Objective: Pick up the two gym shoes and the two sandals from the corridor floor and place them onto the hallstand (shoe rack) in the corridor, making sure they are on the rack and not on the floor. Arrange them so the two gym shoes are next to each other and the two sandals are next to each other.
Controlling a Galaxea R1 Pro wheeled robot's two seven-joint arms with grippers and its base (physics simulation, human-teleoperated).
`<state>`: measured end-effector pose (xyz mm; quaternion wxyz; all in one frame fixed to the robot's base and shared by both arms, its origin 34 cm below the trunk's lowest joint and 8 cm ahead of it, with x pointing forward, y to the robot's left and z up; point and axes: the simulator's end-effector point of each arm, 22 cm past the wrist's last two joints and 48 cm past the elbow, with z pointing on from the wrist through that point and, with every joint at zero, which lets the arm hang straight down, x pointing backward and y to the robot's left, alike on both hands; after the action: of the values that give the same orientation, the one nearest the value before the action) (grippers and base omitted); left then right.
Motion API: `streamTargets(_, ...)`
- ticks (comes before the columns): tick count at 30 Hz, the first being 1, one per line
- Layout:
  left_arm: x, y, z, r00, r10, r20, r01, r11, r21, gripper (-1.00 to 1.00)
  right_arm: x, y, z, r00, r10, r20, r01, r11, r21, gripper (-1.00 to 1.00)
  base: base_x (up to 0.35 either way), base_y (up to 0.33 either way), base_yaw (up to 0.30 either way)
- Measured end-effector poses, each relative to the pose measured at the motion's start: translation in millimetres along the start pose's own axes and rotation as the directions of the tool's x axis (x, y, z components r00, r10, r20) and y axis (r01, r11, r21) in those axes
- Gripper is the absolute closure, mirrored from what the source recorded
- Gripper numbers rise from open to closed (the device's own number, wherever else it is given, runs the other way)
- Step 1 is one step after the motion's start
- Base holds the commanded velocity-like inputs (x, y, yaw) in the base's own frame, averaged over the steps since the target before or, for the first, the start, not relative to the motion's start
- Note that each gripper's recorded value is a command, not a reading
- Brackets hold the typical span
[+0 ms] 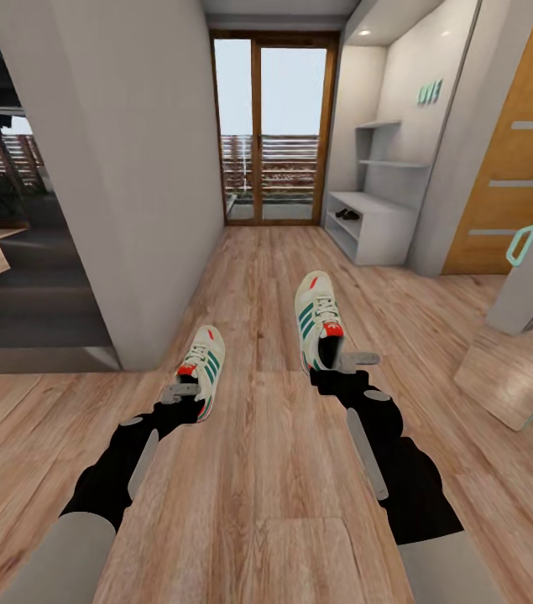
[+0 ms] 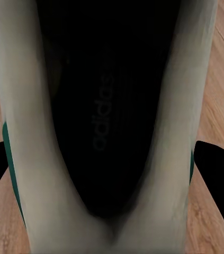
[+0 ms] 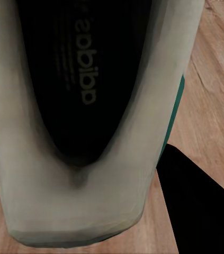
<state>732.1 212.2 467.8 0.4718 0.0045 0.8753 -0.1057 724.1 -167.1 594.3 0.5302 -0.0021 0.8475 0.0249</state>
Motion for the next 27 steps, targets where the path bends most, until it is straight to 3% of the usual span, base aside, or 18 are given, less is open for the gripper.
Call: streamTargets(27,0.0,0.0,0.0,1.000,0.000,0.000,0.000,1.000,0.000,1.00,0.0,0.1,0.0,1.000,0.000,0.000,0.000,1.000,-0.001,1.00,0.253,0.000,0.000)
